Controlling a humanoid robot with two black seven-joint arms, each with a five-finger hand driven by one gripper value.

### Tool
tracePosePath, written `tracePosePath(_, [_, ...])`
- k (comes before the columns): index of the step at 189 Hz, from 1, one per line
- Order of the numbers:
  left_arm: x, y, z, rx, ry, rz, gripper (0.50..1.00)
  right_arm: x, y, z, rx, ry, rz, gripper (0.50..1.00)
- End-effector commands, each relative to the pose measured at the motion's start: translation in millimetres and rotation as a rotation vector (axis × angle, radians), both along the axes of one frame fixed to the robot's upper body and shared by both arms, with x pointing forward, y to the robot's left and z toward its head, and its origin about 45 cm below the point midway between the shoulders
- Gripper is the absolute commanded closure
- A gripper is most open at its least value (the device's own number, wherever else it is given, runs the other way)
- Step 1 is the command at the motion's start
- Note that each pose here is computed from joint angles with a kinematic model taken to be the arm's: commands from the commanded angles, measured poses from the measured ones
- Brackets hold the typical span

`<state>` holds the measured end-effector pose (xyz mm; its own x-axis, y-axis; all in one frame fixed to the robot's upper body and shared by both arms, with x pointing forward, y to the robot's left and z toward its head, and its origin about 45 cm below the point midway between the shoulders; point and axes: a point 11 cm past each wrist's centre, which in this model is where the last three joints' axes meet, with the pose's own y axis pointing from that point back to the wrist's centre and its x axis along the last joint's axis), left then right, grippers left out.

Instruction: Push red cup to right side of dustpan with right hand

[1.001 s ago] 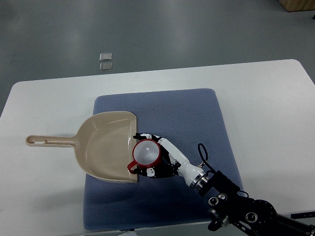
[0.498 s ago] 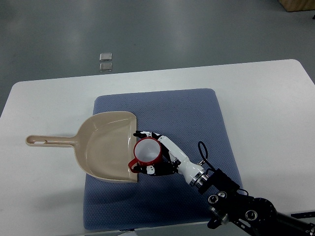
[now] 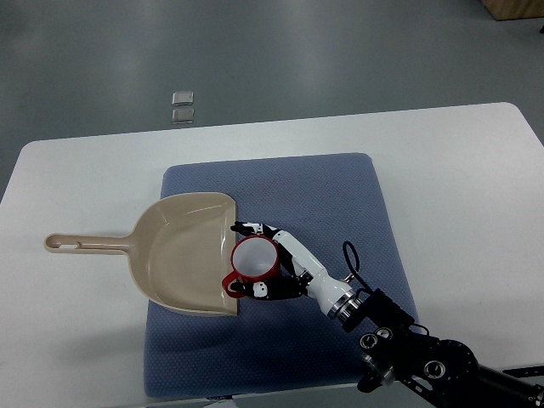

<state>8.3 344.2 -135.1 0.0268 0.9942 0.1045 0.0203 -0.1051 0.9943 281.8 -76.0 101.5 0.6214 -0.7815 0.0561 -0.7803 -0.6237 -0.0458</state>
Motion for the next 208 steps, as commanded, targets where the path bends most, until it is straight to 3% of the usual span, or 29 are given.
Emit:
tracePosePath(1, [0.0,0,0,0.000,0.000,0.000,0.500,0.7,0,1,0.002,-0.001,-0.003,0.576])
tracePosePath(208, [0.0,0,0,0.000,0.000,0.000,0.500,29.3,-11,27,0.056,-0.057,-0.078,0.576])
